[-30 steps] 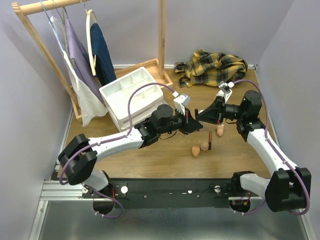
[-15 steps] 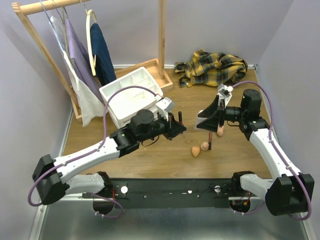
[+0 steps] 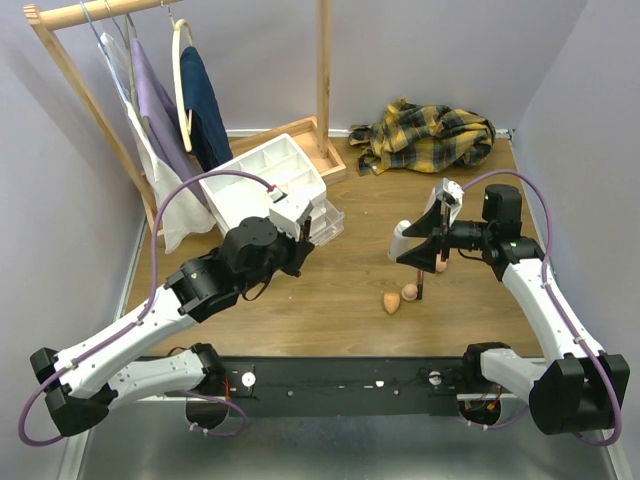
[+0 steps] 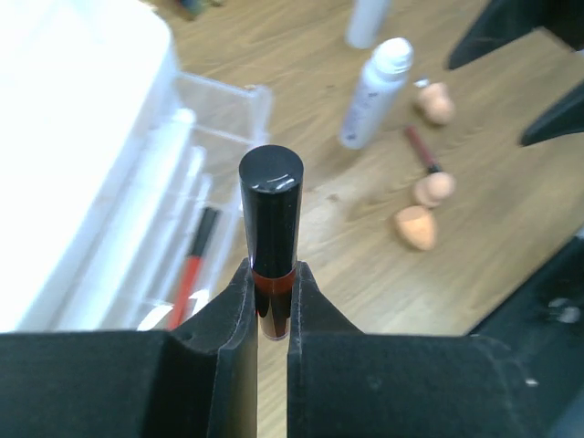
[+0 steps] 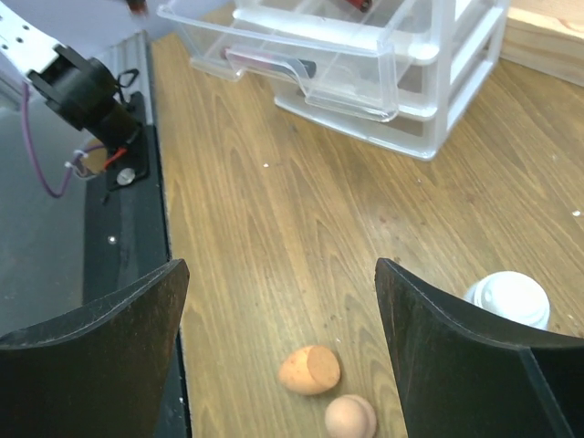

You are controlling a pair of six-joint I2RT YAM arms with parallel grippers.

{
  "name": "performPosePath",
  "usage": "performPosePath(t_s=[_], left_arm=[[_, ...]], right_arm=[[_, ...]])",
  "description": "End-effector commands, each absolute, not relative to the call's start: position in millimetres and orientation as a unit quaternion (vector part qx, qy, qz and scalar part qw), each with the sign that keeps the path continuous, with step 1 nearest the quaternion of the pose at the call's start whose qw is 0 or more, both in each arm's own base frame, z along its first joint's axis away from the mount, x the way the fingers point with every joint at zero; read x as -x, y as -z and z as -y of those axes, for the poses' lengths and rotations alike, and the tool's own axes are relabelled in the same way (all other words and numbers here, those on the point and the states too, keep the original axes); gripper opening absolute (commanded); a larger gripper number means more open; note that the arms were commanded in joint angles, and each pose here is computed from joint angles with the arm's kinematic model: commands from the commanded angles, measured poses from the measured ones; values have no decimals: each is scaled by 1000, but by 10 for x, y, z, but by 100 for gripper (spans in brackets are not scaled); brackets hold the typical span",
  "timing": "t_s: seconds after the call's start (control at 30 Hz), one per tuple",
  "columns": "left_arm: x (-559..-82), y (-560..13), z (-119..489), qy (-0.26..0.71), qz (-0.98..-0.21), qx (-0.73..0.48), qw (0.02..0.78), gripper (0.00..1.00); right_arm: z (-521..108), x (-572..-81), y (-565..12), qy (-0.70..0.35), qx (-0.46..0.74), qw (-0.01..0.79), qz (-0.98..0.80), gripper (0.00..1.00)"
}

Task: Organize the makeup
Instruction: Place the lipstick in the drawer.

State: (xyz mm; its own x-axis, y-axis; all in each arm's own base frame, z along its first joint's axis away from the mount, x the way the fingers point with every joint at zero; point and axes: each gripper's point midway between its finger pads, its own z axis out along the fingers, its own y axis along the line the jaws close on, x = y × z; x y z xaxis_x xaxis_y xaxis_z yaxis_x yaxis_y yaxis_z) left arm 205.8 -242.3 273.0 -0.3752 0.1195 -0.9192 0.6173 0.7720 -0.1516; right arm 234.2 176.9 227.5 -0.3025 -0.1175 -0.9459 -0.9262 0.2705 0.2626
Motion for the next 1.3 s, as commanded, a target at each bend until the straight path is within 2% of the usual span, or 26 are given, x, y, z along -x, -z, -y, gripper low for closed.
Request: performPosePath(t_s=[0.0, 0.53, 0.8, 0.9, 1.0, 1.27], left_arm=[[-2169, -2779, 1968, 133, -805, -235, 528, 0], [-2302, -2949, 1729, 50, -801, -245, 544, 0], [-2464, -2714, 1756, 1, -809, -269, 522, 1], [-2587, -2577, 1702, -21, -818, -265, 510, 7], [-2665, -2464, 1664, -30, -829, -261, 494, 17], [-2648, -2386, 1677, -19, -829, -264, 492, 52]], right_arm=[[-1700, -2403, -2203, -425, 399, 450, -676, 91], [-1686, -2421, -2133, -422, 397, 446, -682, 91], [-1680, -2396, -2155, -421, 399, 448, -680, 91], [-1682, -2382, -2164, -422, 400, 449, -679, 91], [-1678, -2378, -2160, -422, 400, 448, -679, 91], [-1674, -2379, -2148, -422, 400, 447, -680, 91]])
